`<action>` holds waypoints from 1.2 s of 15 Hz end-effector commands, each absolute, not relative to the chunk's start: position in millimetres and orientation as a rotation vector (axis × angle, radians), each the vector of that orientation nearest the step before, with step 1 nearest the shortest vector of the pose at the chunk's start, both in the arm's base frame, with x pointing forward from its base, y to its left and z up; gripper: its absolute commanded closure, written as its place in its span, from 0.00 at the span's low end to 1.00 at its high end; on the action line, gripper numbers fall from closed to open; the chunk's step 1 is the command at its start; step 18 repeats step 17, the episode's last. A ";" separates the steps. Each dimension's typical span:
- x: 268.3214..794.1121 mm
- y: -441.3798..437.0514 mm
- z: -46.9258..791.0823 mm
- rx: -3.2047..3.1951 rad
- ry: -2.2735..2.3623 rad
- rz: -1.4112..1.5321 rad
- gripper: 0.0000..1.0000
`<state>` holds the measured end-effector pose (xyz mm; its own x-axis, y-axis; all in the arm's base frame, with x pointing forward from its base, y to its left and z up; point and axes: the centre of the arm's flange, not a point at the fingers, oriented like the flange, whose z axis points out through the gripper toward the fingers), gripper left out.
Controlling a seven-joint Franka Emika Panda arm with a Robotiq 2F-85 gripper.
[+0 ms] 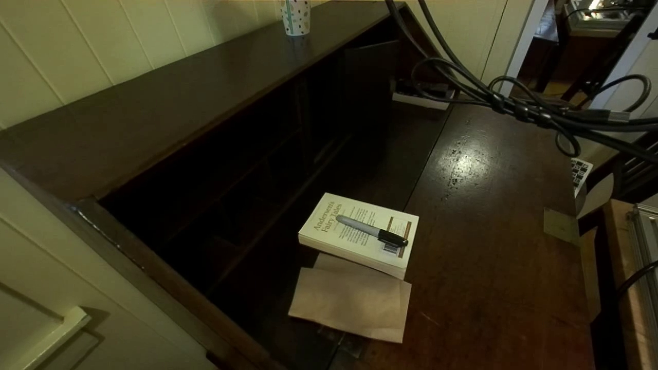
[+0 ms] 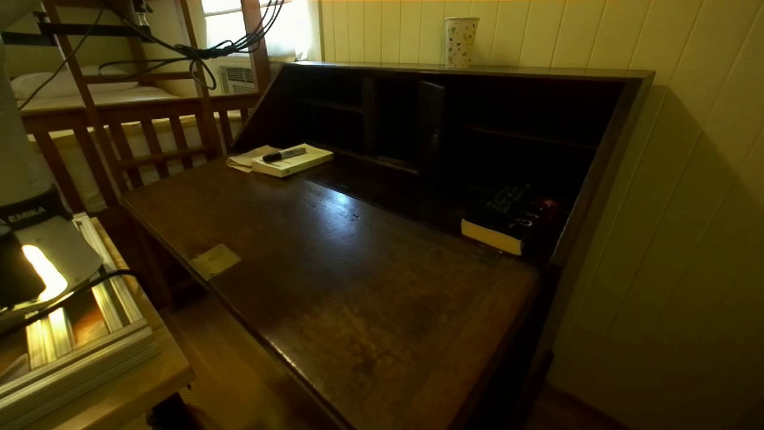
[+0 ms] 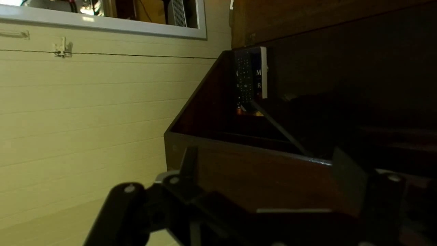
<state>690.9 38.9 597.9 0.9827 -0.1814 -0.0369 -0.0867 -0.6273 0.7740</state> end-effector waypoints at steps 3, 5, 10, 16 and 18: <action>691.2 38.0 597.1 2.251 -0.187 -0.141 0.00; 698.9 41.5 609.1 2.228 -0.144 -0.002 0.00; 716.0 51.0 627.5 2.222 -0.037 0.302 0.00; 726.7 55.4 625.3 2.211 -0.028 0.267 0.00; 726.8 55.3 625.1 2.211 -0.028 0.266 0.00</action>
